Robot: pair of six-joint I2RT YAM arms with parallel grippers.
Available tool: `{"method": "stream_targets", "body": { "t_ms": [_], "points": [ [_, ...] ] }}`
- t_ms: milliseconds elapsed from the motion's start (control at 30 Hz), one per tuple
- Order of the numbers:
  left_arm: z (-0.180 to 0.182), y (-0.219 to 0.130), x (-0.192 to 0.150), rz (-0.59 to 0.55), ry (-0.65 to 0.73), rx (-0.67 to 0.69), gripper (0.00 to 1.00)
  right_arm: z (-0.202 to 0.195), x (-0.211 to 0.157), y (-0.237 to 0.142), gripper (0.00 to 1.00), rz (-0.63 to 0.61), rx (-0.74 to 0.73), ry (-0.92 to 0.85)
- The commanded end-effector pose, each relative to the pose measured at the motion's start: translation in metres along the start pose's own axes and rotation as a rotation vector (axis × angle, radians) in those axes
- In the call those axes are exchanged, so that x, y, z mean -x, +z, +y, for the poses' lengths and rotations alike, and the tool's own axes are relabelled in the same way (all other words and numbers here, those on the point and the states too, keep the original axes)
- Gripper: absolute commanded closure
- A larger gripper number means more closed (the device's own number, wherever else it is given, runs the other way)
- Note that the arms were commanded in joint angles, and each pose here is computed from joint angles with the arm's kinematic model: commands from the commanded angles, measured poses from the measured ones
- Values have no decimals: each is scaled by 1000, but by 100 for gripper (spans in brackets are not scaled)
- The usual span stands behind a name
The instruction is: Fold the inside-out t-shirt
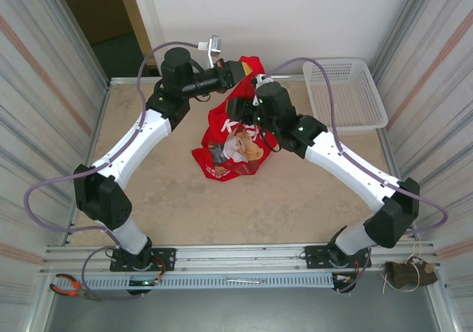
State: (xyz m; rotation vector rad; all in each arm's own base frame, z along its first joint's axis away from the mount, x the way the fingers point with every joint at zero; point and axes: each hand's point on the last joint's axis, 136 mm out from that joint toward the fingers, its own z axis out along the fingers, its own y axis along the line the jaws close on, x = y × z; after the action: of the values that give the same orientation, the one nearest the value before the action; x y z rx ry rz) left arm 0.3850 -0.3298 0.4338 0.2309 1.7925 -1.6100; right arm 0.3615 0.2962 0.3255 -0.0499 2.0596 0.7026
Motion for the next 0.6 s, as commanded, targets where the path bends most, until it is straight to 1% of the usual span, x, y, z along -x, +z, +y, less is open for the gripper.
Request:
{"method": "stream_targets", "body": {
  "t_ms": [0, 33, 67, 133, 167, 233, 300, 367, 433, 567],
  "points": [
    [-35, -11, 16, -66, 59, -62, 100, -26, 9, 3, 97, -28, -39, 79],
    [-34, -10, 17, -67, 54, -57, 100, -30, 11, 3, 100, -23, -15, 92],
    [-32, -8, 19, -66, 54, -51, 97, -32, 11, 3, 100, -11, 30, 96],
    [-27, -5, 25, -56, 60, -43, 73, -35, 11, -1, 100, 0, 119, 101],
    [-23, -7, 31, -60, 70, -37, 65, -33, 10, -5, 100, 13, 185, 98],
    [-7, -15, 42, -71, 94, 10, 52, -35, 9, -13, 100, 36, 257, 83],
    [8, -28, 47, -77, 112, 40, 46, -38, 7, -22, 100, 61, 297, 63],
    [26, -41, 39, -71, 125, 81, 44, -40, 6, -30, 100, 81, 335, 55],
    [44, -51, 20, -48, 151, 139, 42, -43, 6, -36, 100, 90, 349, 52],
    [74, -60, -26, 5, 211, 209, 39, -45, 2, -41, 100, 114, 382, 59]
  ]
}}
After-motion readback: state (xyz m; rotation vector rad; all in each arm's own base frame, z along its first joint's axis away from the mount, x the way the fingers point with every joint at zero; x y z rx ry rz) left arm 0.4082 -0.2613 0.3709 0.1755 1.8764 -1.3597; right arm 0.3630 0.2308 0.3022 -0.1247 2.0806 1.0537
